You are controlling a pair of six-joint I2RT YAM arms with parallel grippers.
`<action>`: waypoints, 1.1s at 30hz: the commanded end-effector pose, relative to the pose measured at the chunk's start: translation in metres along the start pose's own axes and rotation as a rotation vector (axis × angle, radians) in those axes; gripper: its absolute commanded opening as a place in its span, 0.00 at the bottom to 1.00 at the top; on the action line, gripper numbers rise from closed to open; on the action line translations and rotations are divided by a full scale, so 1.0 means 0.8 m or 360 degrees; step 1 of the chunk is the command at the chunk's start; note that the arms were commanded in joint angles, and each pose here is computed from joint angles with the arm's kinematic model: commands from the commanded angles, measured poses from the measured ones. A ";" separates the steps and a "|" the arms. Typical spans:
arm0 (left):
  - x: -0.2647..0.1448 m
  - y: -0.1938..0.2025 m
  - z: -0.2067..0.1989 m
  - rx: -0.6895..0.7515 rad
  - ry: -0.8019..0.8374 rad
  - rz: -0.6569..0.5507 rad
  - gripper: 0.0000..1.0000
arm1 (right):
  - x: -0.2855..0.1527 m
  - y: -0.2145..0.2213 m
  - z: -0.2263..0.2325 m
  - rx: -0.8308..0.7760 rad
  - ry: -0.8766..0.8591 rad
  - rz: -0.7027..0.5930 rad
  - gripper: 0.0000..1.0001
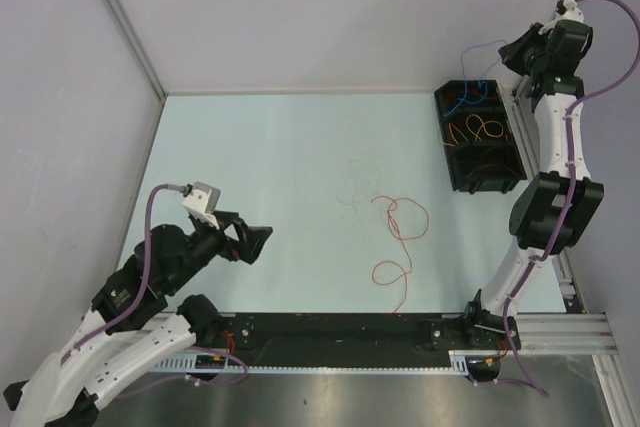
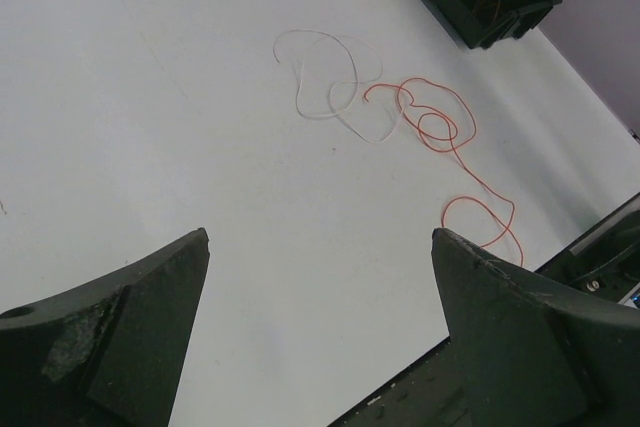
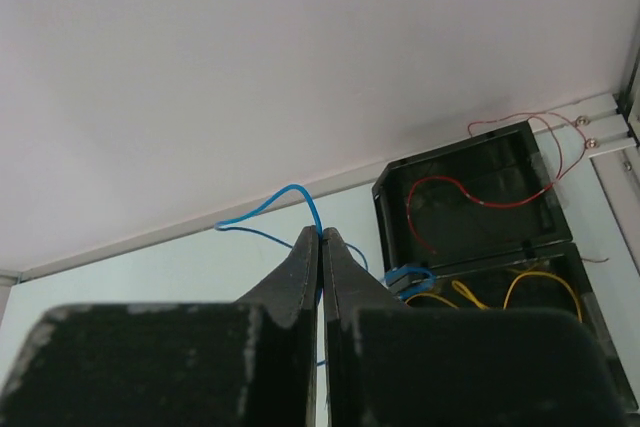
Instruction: Untangle the cables
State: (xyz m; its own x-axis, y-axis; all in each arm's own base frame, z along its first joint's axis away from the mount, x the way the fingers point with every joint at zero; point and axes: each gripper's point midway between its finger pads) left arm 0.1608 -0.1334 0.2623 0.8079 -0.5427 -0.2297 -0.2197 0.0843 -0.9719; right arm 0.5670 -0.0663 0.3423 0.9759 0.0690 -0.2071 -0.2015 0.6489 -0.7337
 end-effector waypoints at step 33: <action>0.028 0.006 0.021 -0.0027 -0.0105 0.0087 0.96 | 0.106 0.007 -0.098 0.0049 0.0063 0.0040 0.00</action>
State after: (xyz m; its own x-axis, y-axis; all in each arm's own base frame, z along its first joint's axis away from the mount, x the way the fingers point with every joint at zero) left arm 0.1836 -0.1263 0.2460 0.8320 -0.4598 -0.3105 -0.2959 0.1057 -0.9494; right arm 0.6358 -0.1078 0.2655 0.9588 0.0737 -0.2743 -0.2481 0.6875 -0.6824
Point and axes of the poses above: each gripper's point midway between its finger pads, its own x axis out along the fingers, its own z axis along the line the jaws close on, y = z × x, and after that the axes turned 14 degrees about x, right-handed
